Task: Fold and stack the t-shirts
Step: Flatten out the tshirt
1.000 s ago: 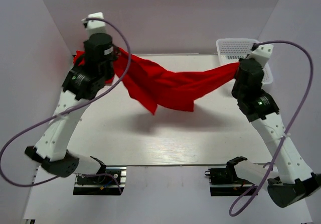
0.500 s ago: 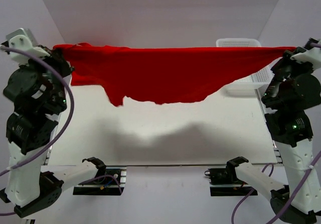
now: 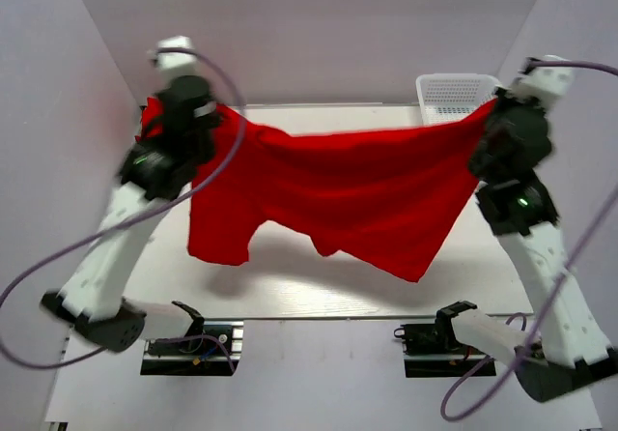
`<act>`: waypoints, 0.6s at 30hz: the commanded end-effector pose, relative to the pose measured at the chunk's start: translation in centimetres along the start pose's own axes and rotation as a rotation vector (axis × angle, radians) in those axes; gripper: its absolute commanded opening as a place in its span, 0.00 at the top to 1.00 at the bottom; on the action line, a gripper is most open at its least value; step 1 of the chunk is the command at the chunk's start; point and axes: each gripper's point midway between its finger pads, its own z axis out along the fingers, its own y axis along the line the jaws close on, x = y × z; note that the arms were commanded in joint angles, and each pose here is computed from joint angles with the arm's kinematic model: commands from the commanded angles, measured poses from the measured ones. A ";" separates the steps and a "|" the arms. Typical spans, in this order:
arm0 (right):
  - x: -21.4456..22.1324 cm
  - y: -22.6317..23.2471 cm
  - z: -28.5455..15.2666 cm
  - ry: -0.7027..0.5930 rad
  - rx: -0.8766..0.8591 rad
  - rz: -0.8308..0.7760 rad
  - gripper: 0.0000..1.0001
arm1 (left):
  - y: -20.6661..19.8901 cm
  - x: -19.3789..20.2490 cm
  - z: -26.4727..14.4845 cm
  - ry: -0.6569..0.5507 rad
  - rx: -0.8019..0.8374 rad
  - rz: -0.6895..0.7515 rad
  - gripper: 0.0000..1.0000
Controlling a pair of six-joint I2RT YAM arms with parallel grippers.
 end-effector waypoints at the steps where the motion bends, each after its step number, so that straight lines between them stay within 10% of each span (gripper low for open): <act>1: 6.7 4.7 2.4 0.114 -0.028 -0.068 1.00 | -2.5 10.5 5.0 0.218 -0.067 0.131 1.00; 7: 21.6 11.6 7.3 0.369 -0.041 -0.222 1.00 | -3.6 24.5 13.6 0.494 -0.130 0.227 1.00; 18: 31.1 18.3 13.8 0.515 -0.084 -0.340 1.00 | -1.2 36.2 24.6 0.720 -0.228 0.215 1.00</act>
